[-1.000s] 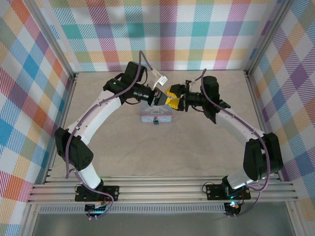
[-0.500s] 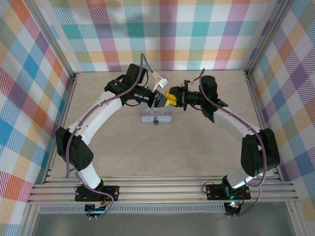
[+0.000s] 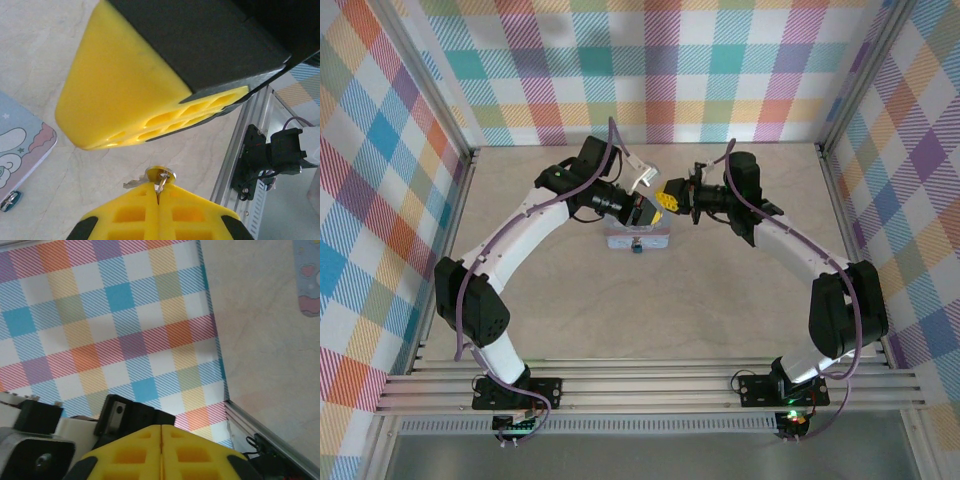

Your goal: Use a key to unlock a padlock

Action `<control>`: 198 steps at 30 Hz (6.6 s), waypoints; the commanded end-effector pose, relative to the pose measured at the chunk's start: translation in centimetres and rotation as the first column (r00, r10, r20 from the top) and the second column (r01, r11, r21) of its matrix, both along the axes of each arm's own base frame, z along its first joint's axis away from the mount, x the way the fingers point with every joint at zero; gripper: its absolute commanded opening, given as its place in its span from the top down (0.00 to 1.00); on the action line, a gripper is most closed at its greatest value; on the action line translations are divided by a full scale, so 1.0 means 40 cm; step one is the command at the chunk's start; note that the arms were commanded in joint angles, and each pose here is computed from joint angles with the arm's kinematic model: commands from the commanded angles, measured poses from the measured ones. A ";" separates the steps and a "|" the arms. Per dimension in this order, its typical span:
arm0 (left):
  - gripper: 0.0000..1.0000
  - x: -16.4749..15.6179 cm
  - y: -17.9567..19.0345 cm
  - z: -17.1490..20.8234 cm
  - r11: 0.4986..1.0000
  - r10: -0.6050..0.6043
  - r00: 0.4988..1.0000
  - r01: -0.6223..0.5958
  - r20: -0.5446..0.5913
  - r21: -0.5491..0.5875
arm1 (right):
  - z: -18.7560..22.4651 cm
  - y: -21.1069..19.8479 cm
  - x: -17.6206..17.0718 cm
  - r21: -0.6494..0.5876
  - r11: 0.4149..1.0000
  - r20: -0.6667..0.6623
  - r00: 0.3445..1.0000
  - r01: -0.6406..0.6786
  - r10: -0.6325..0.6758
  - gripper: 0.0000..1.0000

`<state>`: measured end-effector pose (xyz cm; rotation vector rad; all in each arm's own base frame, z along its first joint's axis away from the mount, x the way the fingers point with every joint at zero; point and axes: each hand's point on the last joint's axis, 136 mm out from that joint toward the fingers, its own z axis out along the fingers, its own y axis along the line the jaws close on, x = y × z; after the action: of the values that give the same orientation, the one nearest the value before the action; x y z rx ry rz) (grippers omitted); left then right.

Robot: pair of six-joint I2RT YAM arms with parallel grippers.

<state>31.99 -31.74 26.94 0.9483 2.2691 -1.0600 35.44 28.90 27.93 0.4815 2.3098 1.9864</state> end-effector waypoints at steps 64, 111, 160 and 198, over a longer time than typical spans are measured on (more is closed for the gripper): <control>0.55 0.014 0.060 0.085 0.915 0.279 0.934 -0.329 -0.224 -0.235 | 0.084 -0.041 -0.048 -0.136 0.987 0.593 0.805 0.080 0.016 1.00; 0.58 0.007 -0.003 0.158 0.908 0.230 0.973 -0.211 0.010 -0.361 | 0.164 -0.007 -0.003 0.083 0.993 0.436 0.893 0.082 -0.110 1.00; 1.00 -0.039 0.052 0.111 0.979 0.026 0.992 -0.001 0.121 -0.203 | 0.098 0.061 -0.084 0.001 0.993 0.354 0.929 -0.116 0.108 0.70; 0.54 -0.058 0.115 0.295 0.780 0.174 0.981 -0.190 -0.085 -0.596 | 0.275 0.026 -0.114 -0.195 0.980 0.848 0.495 -0.043 0.190 1.00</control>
<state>31.42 -26.18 37.37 0.3774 1.8518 -1.4965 30.73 29.66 36.92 -0.5864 1.8497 1.4663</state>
